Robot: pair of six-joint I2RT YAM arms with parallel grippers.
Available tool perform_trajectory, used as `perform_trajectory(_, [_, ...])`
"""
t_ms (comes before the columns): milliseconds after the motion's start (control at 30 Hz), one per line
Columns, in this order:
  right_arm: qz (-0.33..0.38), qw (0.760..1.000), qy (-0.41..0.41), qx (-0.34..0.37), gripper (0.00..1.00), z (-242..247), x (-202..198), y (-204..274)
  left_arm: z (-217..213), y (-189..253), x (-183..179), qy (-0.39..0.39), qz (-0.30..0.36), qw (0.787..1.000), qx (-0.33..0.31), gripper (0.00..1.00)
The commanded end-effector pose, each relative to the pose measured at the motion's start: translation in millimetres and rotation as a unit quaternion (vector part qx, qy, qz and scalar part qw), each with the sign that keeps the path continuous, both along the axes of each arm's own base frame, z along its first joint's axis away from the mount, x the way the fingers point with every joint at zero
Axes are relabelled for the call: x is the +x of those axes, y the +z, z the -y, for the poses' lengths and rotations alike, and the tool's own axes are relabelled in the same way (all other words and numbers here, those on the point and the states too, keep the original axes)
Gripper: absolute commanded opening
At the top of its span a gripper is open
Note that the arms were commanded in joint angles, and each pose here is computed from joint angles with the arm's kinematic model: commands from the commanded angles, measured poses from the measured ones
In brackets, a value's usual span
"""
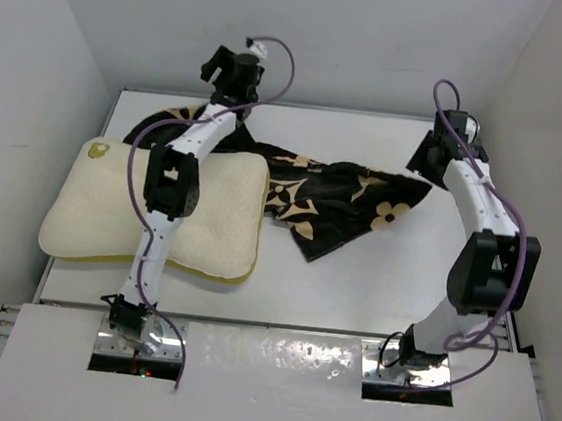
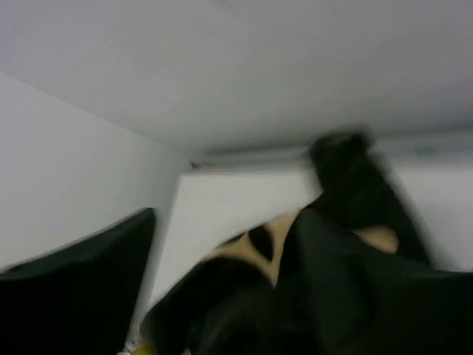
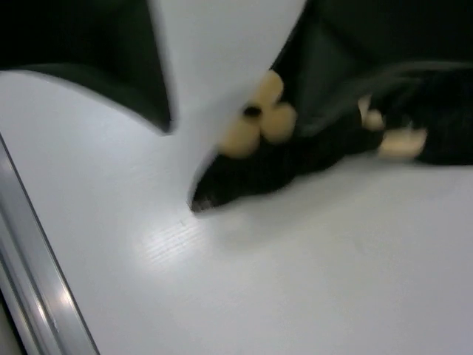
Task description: Put the pillow into the pillowcase
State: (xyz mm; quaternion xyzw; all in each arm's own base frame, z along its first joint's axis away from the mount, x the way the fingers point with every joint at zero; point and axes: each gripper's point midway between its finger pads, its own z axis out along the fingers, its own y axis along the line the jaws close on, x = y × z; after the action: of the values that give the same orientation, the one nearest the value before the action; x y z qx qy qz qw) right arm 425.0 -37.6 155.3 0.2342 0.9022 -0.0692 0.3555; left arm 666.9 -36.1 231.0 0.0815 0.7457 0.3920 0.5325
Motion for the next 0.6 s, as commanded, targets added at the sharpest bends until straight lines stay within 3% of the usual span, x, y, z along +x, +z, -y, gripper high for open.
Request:
perform_trajectory(0, [-0.025,0.999,-0.014,0.013,0.93,10,-1,1,5,23,-11,-0.011,-0.009,1.0,-0.006,0.86])
perform_trajectory(67, [-0.065,0.998,0.017,0.007,0.99,0,-4,-9,16,27,-17,-0.034,-0.02,0.999,-0.007,0.99])
perform_trajectory(167, [-0.042,0.994,0.083,-0.055,0.96,-26,6,2,24,49,-34,-0.061,-0.024,0.998,-0.019,1.0])
perform_trajectory(200, [-0.036,0.987,0.132,-0.082,0.81,-46,8,5,28,55,-36,-0.081,-0.025,0.996,-0.028,1.0])
perform_trajectory(233, [-0.018,0.982,0.167,-0.088,0.45,-62,9,11,28,78,-47,-0.09,-0.013,0.995,-0.037,1.0])
perform_trajectory(267, [0.0,0.976,0.197,-0.093,0.09,-77,13,8,27,71,-53,-0.097,-0.032,0.994,-0.042,0.96])
perform_trajectory(300, [0.009,0.962,0.251,-0.108,0.0,-102,13,9,30,91,-62,-0.125,-0.026,0.99,-0.051,0.8])
perform_trajectory(333, [0.035,0.949,0.301,-0.092,0.0,-127,19,11,30,84,-68,-0.136,-0.045,0.988,-0.052,0.55])
perform_trajectory(367, [0.038,0.938,0.332,-0.09,0.01,-143,17,5,29,83,-76,-0.147,-0.06,0.986,-0.055,0.18])
perform_trajectory(400, [0.042,0.922,0.372,-0.096,0.46,-165,17,2,30,94,-84,-0.165,-0.058,0.983,-0.062,0.09])
perform_trajectory(433, [0.058,0.915,0.387,-0.097,0.74,-178,23,3,27,87,-90,-0.168,-0.073,0.981,-0.063,0.07])
perform_trajectory(500, [0.054,0.895,0.433,-0.096,0.99,-211,30,-9,14,89,-101,-0.156,-0.083,0.982,-0.068,0.11])
perform_trajectory(567, [0.068,0.885,0.449,-0.102,0.99,-234,50,1,2,84,-109,-0.132,-0.093,0.983,-0.083,0.34])
